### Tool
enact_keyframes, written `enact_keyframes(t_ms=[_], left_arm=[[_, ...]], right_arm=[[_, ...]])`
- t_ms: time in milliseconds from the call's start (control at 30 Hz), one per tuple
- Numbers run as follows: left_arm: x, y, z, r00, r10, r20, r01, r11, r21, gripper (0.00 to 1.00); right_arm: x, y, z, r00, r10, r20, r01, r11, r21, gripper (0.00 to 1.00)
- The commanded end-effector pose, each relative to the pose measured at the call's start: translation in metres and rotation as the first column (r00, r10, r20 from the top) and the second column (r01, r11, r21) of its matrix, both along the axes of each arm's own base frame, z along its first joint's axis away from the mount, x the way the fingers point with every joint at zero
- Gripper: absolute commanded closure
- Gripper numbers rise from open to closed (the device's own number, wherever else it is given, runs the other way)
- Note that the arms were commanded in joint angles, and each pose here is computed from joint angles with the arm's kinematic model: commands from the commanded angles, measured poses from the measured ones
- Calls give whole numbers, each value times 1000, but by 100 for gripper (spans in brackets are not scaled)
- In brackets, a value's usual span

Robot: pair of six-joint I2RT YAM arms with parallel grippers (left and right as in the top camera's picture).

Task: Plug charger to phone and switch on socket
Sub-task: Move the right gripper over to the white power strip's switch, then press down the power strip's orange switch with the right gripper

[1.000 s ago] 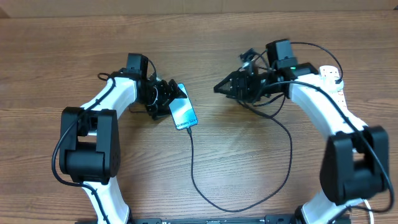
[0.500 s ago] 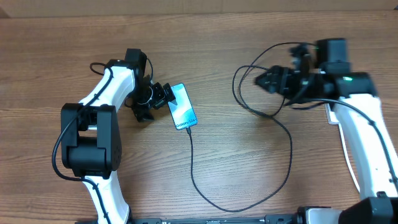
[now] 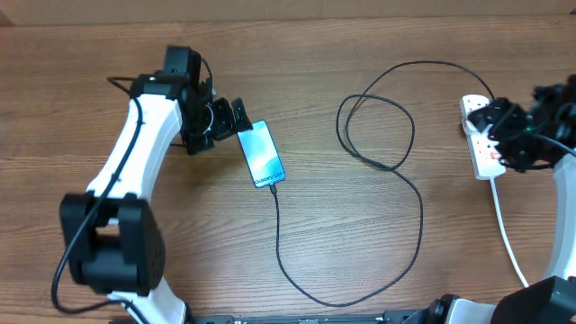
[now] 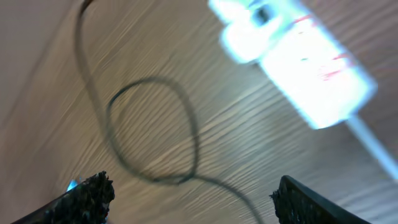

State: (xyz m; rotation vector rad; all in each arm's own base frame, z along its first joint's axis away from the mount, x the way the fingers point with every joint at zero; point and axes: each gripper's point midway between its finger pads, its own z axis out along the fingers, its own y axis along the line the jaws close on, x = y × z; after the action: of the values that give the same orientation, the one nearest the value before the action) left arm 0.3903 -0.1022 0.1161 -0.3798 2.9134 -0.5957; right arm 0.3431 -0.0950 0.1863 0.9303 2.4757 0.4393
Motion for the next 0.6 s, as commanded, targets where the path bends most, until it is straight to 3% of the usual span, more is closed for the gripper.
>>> enact_keyframes(t_ms=[0, 33, 67, 133, 167, 567], left_arm=[[1, -9, 21, 995, -62, 72, 61, 998, 14, 0], [0, -10, 22, 995, -66, 75, 65, 998, 14, 0], [0, -11, 22, 995, -68, 75, 67, 998, 14, 0], [-2, -11, 21, 996, -64, 66, 63, 998, 13, 0], [-3, -11, 21, 997, -58, 58, 57, 998, 12, 0], [-18, -9, 17, 999, -34, -17, 34, 999, 12, 0]], right_arm=[[-2, -32, 7, 992, -127, 14, 128, 989, -80, 17], [1, -36, 9, 990, -135, 28, 137, 987, -88, 25], [4, -41, 10, 989, -143, 45, 147, 984, -100, 42], [9, -52, 10, 985, -162, 62, 169, 977, -131, 91], [12, -57, 9, 983, -171, 68, 180, 972, -149, 96], [51, -84, -82, 981, -188, -52, 179, 973, -143, 96]])
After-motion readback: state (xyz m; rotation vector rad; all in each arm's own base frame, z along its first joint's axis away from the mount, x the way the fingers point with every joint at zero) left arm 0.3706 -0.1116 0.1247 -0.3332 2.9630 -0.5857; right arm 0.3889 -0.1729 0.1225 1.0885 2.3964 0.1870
